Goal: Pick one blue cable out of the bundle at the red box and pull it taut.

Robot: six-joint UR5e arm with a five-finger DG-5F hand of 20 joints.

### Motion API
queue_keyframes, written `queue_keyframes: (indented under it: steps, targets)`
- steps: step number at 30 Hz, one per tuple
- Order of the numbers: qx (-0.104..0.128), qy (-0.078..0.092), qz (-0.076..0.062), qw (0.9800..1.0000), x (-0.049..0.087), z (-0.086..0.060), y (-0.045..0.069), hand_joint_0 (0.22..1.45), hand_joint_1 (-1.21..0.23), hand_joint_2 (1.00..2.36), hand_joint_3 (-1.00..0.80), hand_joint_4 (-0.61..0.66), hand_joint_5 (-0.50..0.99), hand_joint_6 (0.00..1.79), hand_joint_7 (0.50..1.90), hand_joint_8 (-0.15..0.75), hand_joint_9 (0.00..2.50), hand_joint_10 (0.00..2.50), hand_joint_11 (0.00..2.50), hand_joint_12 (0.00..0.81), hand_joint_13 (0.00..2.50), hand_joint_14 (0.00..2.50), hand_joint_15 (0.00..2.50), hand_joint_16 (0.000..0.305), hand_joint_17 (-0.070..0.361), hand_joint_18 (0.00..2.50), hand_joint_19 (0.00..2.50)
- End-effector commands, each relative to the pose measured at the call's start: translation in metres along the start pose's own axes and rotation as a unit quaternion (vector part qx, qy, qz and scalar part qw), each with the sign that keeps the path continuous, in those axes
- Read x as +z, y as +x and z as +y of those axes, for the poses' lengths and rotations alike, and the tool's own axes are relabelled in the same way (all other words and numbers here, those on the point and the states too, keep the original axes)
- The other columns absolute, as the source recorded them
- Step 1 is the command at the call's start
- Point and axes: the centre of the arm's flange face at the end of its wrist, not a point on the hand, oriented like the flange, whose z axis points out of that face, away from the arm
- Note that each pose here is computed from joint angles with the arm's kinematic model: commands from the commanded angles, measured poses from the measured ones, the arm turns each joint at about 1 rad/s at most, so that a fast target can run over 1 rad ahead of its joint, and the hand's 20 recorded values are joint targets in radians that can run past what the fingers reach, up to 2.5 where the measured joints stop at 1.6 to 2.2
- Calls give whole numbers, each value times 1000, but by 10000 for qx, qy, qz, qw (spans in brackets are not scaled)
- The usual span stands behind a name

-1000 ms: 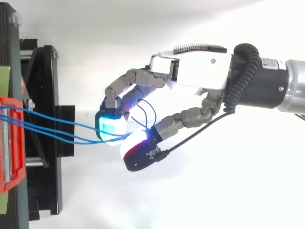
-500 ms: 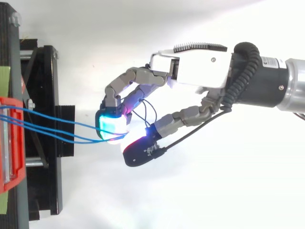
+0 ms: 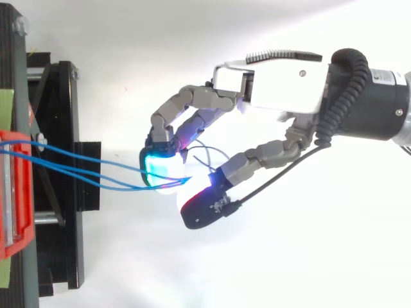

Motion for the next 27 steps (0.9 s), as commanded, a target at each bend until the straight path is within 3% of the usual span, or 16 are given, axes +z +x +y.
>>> queue_keyframes:
  steps: [1, 4, 8, 14, 18, 24, 27]
  targets:
    - [-34, 84, 17, 10000, -4, 1, -2, 517, -775, 1000, -500, 59, -146, 892, 980, 286, 896, 10, 639, 382, 759, 12, 362, 49, 110, 674, 344]
    - [-27, 34, 26, 10000, -4, 8, -1, 508, -626, 1000, -500, 85, -127, 881, 1051, 306, 990, 12, 641, 389, 805, 13, 361, 50, 112, 692, 359]
    - [-44, 45, 13, 10000, -5, 9, -2, 559, -589, 1000, -500, 92, -120, 879, 1107, 306, 1014, 11, 642, 370, 823, 12, 381, 46, 104, 688, 371]
    - [-49, 14, 36, 10000, -4, 10, 1, 617, -685, 1004, -457, 80, -119, 881, 1143, 309, 1030, 14, 667, 365, 857, 15, 422, 45, 101, 708, 389]
    - [-35, 29, 40, 10000, -5, 9, -1, 657, -783, 1007, -421, 83, -130, 900, 1080, 313, 1005, 12, 683, 367, 857, 14, 426, 45, 101, 725, 380]
    - [-39, 15, 36, 10000, -4, 9, -1, 733, -873, 1000, -500, -47, -139, 911, 1088, 305, 987, 11, 675, 365, 859, 14, 412, 44, 99, 756, 359]
    - [-33, 32, 33, 10000, -5, 8, -3, 752, -899, 1000, -500, -118, -149, 921, 1022, 285, 967, 13, 667, 363, 848, 14, 407, 44, 98, 762, 346]
